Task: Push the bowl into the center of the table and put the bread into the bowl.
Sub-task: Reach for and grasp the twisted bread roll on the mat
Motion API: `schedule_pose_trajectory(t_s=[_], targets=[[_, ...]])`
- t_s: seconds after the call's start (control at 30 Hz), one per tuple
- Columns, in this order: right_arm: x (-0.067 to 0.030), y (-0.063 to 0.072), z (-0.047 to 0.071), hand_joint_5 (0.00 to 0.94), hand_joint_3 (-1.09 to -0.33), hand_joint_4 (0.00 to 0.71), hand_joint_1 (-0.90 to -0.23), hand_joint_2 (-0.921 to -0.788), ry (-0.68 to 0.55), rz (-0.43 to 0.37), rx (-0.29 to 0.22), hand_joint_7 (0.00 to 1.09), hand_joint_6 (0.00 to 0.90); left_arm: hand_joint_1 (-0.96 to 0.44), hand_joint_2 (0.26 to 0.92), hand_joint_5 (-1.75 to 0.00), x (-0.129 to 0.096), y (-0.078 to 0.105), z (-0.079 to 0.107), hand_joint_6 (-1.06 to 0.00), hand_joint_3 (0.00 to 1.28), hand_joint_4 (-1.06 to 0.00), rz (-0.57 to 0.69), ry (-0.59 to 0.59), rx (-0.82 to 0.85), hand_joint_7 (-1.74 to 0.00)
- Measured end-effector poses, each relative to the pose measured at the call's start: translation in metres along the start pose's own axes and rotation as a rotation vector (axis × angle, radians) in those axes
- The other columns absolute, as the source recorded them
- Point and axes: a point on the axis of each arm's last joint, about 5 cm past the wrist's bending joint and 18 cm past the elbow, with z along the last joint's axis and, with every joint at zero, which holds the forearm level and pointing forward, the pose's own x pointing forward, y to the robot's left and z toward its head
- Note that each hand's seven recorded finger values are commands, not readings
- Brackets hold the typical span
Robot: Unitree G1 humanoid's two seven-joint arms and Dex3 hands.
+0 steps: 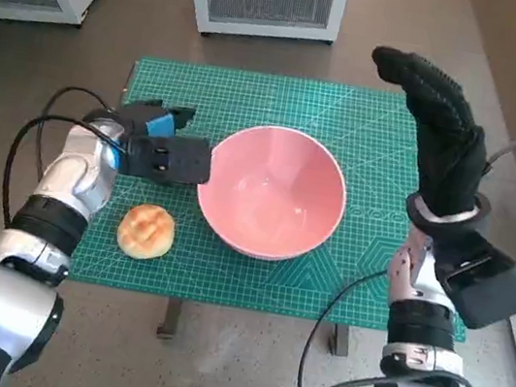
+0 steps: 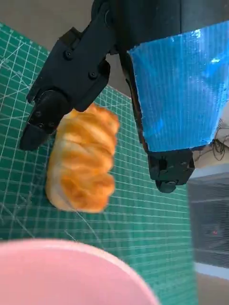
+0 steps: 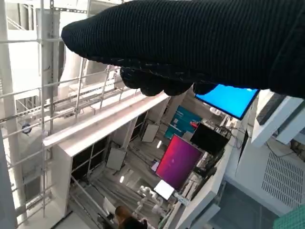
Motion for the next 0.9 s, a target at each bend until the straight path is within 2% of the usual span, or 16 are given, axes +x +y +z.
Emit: schedule_pose_trajectory(t_s=[0.2, 0.47, 0.6, 0.77, 0.8, 0.87, 0.9], targets=[[-0.0003, 0.0, 0.0, 0.005, -0.723, 0.206, -0.584, -0.921, 0.006, -0.001, 0.006, 0.59, -0.001, -0.45, 0.695, -0.01, 0.005, -0.01, 0.003, -0.19, 0.01, -0.06, -0.035, 0.025, 0.011, -0.04], [-0.0023, -0.003, 0.002, 0.007, -0.709, 0.211, -0.588, -0.921, -0.003, -0.014, 0.014, 0.6, 0.001, -0.31, 0.724, -0.02, 0.008, -0.022, 0.005, -0.25, 0.02, -0.12, -0.052, 0.043, 0.003, -0.05], [-0.0037, -0.004, 0.004, 0.011, -0.7, 0.222, -0.587, -0.921, -0.014, -0.019, 0.012, 0.61, 0.014, -0.2, 0.76, -0.03, 0.008, -0.025, 0.004, -0.36, 0.02, -0.24, -0.029, 0.051, -0.001, -0.07], [-0.0036, -0.006, 0.006, 0.012, -0.666, 0.229, -0.59, -0.921, -0.03, -0.021, 0.023, 0.61, 0.02, -0.11, 0.82, -0.08, 0.008, -0.027, 0.003, -0.58, 0.02, -0.58, 0.001, 0.055, -0.002, -0.1], [-0.0033, -0.006, 0.007, 0.012, -0.658, 0.23, -0.596, -0.921, -0.035, -0.022, 0.027, 0.6, 0.021, 0.06, 0.856, -0.51, 0.008, -0.027, 0.002, -0.65, 0.06, -0.6, 0.007, 0.055, -0.001, -0.14], [-0.003, -0.007, 0.008, 0.012, -0.646, 0.232, -0.599, -0.921, -0.038, -0.019, 0.032, 0.6, 0.024, 0.21, 0.888, -0.89, 0.008, -0.028, 0.002, -0.69, 0.09, -0.61, 0.017, 0.053, 0.002, -0.24], [-0.0031, -0.007, 0.008, 0.011, -0.636, 0.233, -0.603, -0.921, -0.039, -0.018, 0.033, 0.6, 0.026, 0.13, 0.9, -1.01, 0.008, -0.028, 0.002, -0.65, 0.09, -0.65, 0.021, 0.052, 0.004, -0.56]])
